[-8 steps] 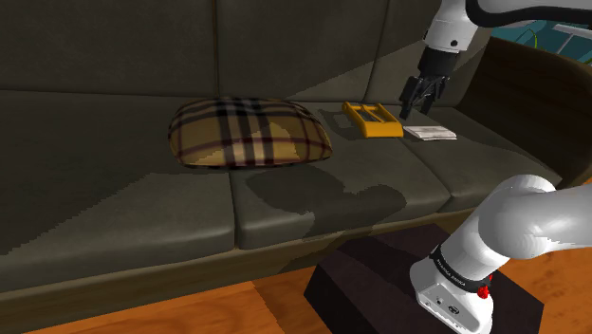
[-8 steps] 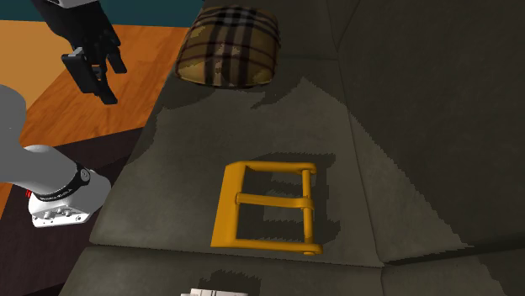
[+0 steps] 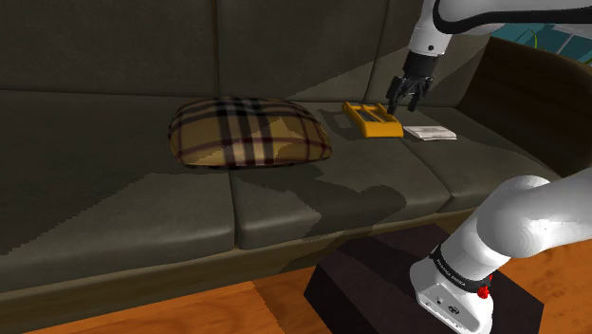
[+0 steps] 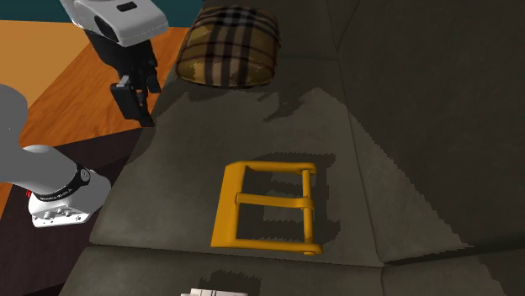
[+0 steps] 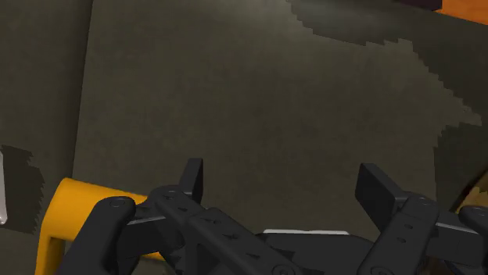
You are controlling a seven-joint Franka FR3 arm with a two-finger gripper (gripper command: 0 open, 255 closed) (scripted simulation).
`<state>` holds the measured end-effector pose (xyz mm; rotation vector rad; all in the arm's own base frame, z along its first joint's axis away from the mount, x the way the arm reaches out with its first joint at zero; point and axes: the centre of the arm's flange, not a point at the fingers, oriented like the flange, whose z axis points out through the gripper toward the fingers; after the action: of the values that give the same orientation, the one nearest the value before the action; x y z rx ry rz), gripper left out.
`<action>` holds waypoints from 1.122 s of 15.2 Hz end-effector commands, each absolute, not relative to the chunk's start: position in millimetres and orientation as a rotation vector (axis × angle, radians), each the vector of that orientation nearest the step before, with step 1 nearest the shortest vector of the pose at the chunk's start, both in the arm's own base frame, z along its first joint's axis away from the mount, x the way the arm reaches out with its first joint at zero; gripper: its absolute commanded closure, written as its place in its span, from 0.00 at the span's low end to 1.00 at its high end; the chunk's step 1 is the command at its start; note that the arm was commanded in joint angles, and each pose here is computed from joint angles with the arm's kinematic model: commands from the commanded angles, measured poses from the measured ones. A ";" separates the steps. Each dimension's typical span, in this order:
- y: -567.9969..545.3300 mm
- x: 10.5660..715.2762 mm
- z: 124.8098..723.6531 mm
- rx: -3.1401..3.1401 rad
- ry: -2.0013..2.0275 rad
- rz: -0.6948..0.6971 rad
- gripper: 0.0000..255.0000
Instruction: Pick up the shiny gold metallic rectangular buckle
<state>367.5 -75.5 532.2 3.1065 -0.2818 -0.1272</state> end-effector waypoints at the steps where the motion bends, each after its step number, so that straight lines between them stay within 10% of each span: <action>1: -92.4 386.9 522.3 3.106 -0.309 -0.131 0.00; 17: -243.5 522.4 446.6 3.094 -0.530 -0.173 0.00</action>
<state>513.5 -233.6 453.2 3.0958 -0.5167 -0.1699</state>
